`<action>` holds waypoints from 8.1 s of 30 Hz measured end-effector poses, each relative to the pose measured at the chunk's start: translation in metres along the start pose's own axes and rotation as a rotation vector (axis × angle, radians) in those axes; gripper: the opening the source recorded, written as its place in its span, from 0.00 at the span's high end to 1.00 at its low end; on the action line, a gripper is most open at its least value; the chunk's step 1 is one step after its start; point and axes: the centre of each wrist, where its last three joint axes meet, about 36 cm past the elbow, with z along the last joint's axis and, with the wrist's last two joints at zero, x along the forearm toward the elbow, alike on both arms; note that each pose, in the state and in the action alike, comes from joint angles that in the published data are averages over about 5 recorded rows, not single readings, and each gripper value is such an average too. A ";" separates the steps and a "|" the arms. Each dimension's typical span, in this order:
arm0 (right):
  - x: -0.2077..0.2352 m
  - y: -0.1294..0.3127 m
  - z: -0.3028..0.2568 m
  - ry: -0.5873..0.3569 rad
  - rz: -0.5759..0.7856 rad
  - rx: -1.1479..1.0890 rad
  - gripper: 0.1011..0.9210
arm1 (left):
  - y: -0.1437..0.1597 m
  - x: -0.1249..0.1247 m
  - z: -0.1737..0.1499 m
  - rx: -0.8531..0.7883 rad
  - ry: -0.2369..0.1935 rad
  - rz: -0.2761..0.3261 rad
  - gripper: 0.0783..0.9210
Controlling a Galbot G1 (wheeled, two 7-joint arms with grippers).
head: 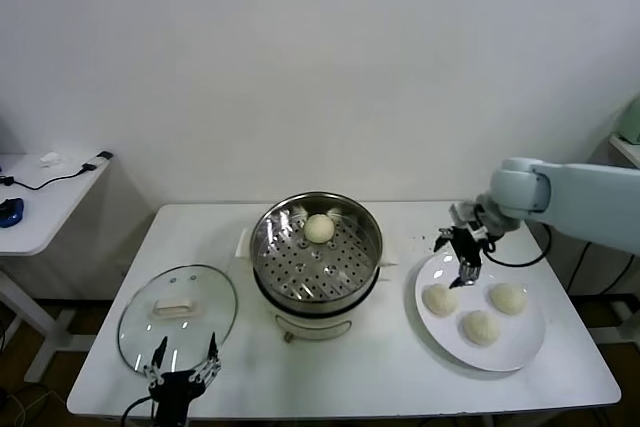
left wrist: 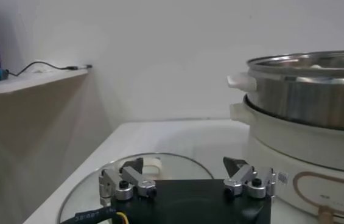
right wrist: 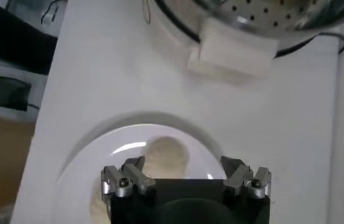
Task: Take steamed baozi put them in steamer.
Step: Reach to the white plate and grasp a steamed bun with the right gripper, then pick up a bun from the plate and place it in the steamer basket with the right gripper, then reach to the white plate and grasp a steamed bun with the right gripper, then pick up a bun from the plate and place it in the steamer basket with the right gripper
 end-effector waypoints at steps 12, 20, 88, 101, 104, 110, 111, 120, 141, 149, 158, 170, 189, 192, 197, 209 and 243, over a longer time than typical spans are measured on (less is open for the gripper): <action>-0.049 0.006 0.018 0.033 -0.004 -0.086 0.12 | -0.001 0.000 0.005 -0.005 0.013 -0.003 0.12; -0.067 0.009 0.025 0.047 0.006 -0.116 0.12 | -0.001 0.000 0.007 -0.011 0.015 -0.003 0.12; 0.089 -0.063 -0.284 -0.151 0.087 0.127 0.30 | -0.014 0.010 -0.005 -0.035 -0.010 0.023 0.12; 0.015 -0.072 -0.331 -0.101 0.088 0.134 0.30 | -0.017 0.002 -0.001 -0.028 0.004 0.022 0.12; 0.002 -0.071 -0.335 -0.095 0.082 0.134 0.30 | -0.016 0.000 -0.001 -0.026 0.005 0.020 0.12; -0.013 -0.070 -0.339 -0.092 0.085 0.130 0.26 | -0.015 -0.003 -0.001 -0.024 0.006 0.015 0.12; -0.013 -0.070 -0.339 -0.093 0.087 0.132 0.24 | -0.015 -0.003 -0.001 -0.024 0.006 0.015 0.12; 0.008 -0.076 -0.330 -0.130 0.109 0.158 0.12 | -0.014 -0.003 -0.003 -0.023 0.005 0.015 0.12; 0.131 -0.035 -0.058 -0.040 0.076 0.059 0.12 | -0.003 -0.008 -0.013 -0.038 -0.025 -0.004 0.12; 0.080 0.018 0.021 -0.008 0.022 -0.038 0.12 | -0.005 -0.009 -0.011 -0.033 -0.021 -0.011 0.12; 0.016 0.062 0.061 0.023 -0.019 -0.122 0.12 | -0.005 -0.009 -0.007 -0.038 -0.009 -0.011 0.12; -0.034 0.080 0.078 0.057 -0.013 -0.182 0.12 | -0.007 -0.012 -0.004 -0.039 -0.002 -0.006 0.12; -0.066 0.078 0.078 0.071 -0.006 -0.194 0.18 | -0.008 -0.010 -0.002 -0.039 0.006 -0.011 0.12; -0.067 0.079 0.077 0.069 -0.010 -0.187 0.25 | -0.008 -0.009 -0.002 -0.037 0.007 -0.010 0.12; -0.065 0.077 0.077 0.070 -0.013 -0.172 0.34 | -0.009 -0.008 -0.003 -0.035 0.007 -0.009 0.12; 0.012 0.017 0.058 0.051 0.050 -0.022 0.35 | -0.010 -0.007 -0.008 -0.038 -0.002 -0.006 0.12; 0.069 -0.028 -0.304 -0.032 -0.073 1.318 0.35 | -0.004 -0.001 -0.013 -0.052 -0.010 -0.016 0.12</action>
